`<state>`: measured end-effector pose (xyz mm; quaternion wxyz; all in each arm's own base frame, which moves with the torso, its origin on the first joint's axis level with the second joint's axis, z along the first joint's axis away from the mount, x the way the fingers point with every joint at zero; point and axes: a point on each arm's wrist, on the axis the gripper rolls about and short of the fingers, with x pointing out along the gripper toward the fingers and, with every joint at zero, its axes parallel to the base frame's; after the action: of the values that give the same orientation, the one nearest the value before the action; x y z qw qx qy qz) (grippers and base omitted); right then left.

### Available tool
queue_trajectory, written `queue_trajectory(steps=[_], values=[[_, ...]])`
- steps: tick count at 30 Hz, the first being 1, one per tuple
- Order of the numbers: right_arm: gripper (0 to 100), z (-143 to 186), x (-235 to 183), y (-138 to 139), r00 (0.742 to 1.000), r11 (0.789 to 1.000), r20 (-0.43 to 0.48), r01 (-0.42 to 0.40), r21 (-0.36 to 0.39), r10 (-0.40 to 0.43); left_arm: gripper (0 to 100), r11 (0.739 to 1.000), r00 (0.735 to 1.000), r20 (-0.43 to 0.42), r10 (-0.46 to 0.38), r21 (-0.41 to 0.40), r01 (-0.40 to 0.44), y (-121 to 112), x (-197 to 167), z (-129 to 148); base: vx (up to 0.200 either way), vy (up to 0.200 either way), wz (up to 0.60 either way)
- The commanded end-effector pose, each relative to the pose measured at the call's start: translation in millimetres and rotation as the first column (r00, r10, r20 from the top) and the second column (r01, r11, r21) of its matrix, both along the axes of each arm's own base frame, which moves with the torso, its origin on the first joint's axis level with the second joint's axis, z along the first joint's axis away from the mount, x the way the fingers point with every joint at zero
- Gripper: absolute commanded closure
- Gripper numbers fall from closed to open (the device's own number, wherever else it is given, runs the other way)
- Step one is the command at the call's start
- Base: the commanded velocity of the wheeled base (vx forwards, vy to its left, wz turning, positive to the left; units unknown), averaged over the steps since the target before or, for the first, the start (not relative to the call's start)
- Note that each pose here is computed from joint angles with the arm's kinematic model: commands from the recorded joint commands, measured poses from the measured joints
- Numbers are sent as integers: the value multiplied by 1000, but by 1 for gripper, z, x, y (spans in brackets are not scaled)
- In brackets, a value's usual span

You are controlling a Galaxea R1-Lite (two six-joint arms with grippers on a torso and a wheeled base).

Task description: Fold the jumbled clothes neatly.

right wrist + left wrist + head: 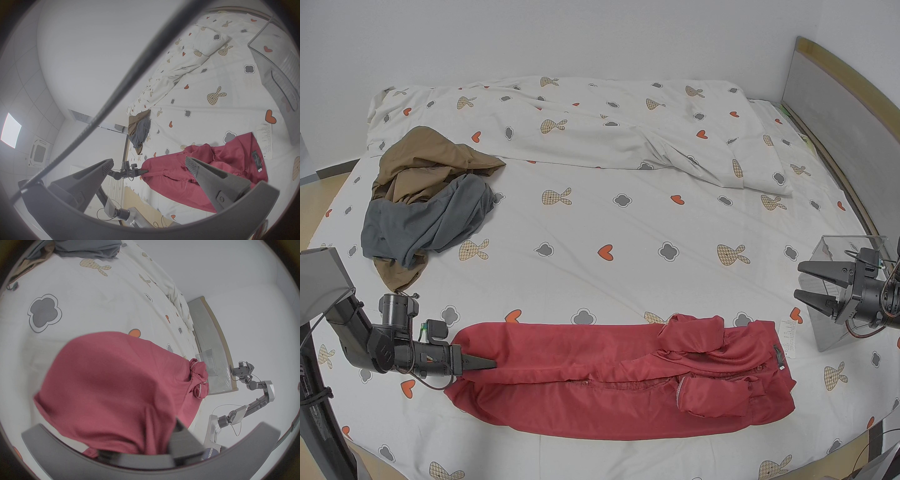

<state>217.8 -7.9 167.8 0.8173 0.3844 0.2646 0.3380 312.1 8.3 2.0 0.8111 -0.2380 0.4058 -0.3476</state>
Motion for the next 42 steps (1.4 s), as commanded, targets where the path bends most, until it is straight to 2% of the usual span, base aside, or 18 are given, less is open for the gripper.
queue_trajectory(steps=[1, 7, 8, 18, 22, 27, 29, 33, 35, 40, 41, 42], values=[[0, 0, 0, 0, 1000, 1000, -1, -1, 0, 1, 100, 1000, 1000, 3, 24, 2, -24, 8, 0, 0, 0, 0, 0], [0, 0, 0, 0, 1000, 1000, -1, -1, 0, 1, 100, 997, 997, 12, 78, 6, -78, 25, -1, 2, 0, 0, 0], [0, 0, 0, 0, 1000, 1000, -1, -1, 0, 1, 100, 993, 993, 23, 117, 7, -117, 37, -3, 5, 0, 0, 0], [0, -1, 1, 0, 1000, 1000, -4, -2, 0, 2, 100, 968, 965, 91, 247, 16, -250, 79, -8, 24, 0, 0, 0], [0, -2, 1, 0, 1000, 1000, -7, -2, 1, 2, 100, 947, 946, 76, 314, 41, -318, 98, -8, 31, 0, 0, 0], [0, -2, 1, 0, 1000, 1000, -8, -2, 1, 2, 100, 908, 926, 141, 350, 191, -373, 127, -15, 33, 0, 0, 0], [0, -2, 1, 0, 1000, 1000, -7, -2, 1, 2, 100, 901, 921, 139, 364, 200, -386, 135, -17, 39, 0, 0, 0], [0, -2, 2, 0, 1000, 1000, -7, -2, 1, 2, 100, 866, 894, 138, 427, 223, -448, 171, -22, 58, 0, 0, 0], [0, -2, 2, 0, 1000, 1000, -7, -2, 1, 2, 100, 857, 886, 140, 442, 224, -463, 179, -23, 63, 0, 0, 0], [0, -2, 2, 1, 1000, 1000, -7, -5, 1, 5, 100, 859, 889, 135, 438, 228, -458, 176, -24, 69, 0, 0, 0], [0, -2, 2, 1, 1000, 1000, -7, -5, 1, 5, 100, 876, 905, 136, 404, 228, -425, 162, -21, 77, 0, 0, 0], [0, -1, 1, 1, 1000, 1000, -5, -5, 1, 5, 100, 881, 911, 136, 388, 236, -410, 155, -19, 81, 0, 0, 0]])
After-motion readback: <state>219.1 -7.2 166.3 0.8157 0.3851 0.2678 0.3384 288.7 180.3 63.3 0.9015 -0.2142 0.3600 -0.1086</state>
